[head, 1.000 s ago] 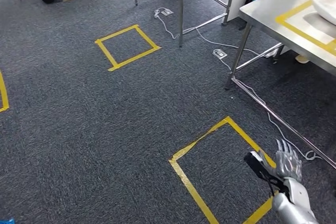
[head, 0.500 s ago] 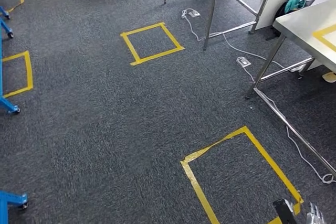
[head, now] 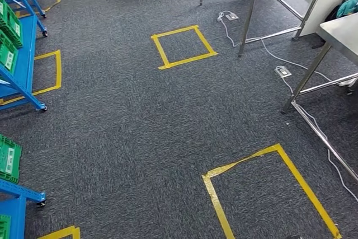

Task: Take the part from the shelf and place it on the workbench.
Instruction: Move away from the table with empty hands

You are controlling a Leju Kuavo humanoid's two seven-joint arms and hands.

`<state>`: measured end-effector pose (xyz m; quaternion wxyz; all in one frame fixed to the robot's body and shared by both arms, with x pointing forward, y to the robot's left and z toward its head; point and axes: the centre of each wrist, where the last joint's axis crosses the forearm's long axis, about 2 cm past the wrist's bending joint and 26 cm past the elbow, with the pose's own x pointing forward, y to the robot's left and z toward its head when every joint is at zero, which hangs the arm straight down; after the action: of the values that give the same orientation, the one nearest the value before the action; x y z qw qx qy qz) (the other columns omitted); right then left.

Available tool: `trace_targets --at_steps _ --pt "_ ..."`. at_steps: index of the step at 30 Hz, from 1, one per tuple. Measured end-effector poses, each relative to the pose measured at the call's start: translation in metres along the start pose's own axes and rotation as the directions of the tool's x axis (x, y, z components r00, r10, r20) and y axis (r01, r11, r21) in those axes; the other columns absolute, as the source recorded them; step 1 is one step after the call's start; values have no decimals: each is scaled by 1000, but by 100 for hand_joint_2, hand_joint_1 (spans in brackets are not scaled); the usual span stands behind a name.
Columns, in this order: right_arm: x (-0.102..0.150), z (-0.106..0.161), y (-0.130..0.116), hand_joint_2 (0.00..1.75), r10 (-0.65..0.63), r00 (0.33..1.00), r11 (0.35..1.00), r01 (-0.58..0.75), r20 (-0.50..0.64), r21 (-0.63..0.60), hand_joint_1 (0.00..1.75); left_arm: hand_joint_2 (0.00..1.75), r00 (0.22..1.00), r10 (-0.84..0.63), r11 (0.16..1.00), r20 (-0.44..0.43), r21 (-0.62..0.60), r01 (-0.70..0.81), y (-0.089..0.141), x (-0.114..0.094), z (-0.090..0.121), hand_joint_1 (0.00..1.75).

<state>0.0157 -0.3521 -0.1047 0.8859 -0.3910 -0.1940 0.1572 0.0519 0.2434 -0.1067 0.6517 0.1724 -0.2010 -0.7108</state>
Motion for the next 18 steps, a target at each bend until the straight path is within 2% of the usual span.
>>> trace_targets --at_steps 6,18 --pt "3 15 17 0 -9 999 997 12 -36 70 0 0 1000 14 1000 -9 0 -14 3 -1 -1 0" --pt "8 28 32 0 -30 996 989 41 -78 145 0 0 999 27 999 -19 -24 -28 -4 3 2 0"
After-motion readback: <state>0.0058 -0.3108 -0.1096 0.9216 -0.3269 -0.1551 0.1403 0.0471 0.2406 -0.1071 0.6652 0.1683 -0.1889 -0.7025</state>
